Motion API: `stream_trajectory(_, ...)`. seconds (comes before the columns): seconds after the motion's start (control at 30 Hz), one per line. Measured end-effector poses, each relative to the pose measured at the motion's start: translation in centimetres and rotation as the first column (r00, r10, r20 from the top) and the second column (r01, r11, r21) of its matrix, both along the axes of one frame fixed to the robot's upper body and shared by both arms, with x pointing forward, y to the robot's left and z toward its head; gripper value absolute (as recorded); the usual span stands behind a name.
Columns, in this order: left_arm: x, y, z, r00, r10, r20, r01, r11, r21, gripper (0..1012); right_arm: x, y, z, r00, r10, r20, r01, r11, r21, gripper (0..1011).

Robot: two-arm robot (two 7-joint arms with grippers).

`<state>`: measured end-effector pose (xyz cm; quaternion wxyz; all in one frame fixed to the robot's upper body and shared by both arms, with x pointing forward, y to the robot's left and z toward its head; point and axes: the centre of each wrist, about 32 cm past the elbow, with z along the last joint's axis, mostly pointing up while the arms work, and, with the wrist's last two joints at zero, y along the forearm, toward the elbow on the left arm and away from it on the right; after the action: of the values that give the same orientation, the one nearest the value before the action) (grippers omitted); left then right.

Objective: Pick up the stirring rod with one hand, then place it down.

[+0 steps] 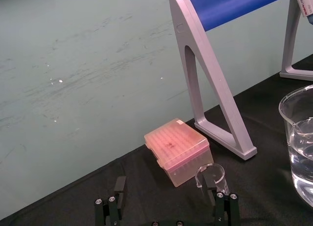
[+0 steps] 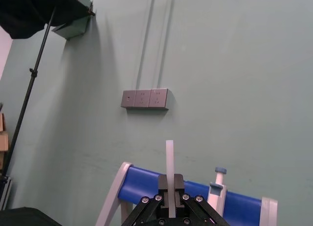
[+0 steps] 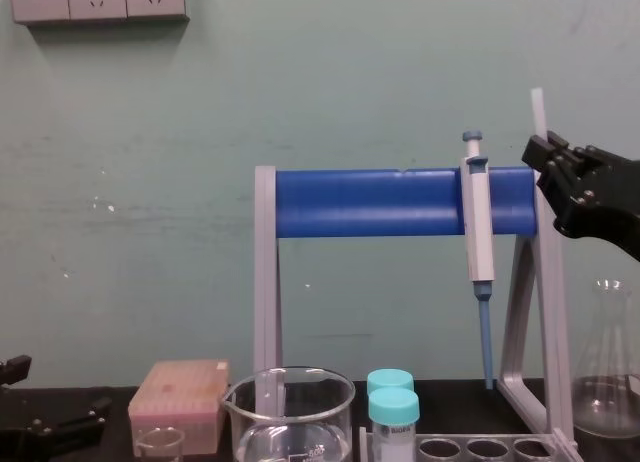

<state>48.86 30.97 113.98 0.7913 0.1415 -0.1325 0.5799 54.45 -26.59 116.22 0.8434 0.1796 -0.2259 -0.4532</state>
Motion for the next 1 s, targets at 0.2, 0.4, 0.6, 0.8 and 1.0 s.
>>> stream_trajectory(0.2,0.0,0.0,0.0,1.0,0.0,0.0,0.0,1.0,0.0,1000,-0.12,-0.13,-0.59,1.0,-0.006,-0.012,0.007,1.0,0.014,67)
stream_trajectory(0.4,0.0,0.0,0.0,1.0,0.0,0.0,0.0,1.0,0.0,1000,-0.13,-0.15,-0.64,1.0,-0.007,-0.016,0.007,1.0,0.014,67)
stream_trajectory(0.6,0.0,0.0,0.0,1.0,0.0,0.0,0.0,1.0,0.0,1000,-0.13,-0.13,-0.64,1.0,-0.006,-0.016,0.006,1.0,0.013,67)
stream_trajectory(0.8,0.0,0.0,0.0,1.0,0.0,0.0,0.0,1.0,0.0,1000,-0.12,-0.12,-0.62,1.0,-0.005,-0.015,0.005,1.0,0.012,67)
stream_trajectory(1.0,0.0,0.0,0.0,1.0,0.0,0.0,0.0,1.0,0.0,1000,-0.11,-0.12,-0.59,1.0,-0.003,-0.014,0.004,1.0,0.011,67)
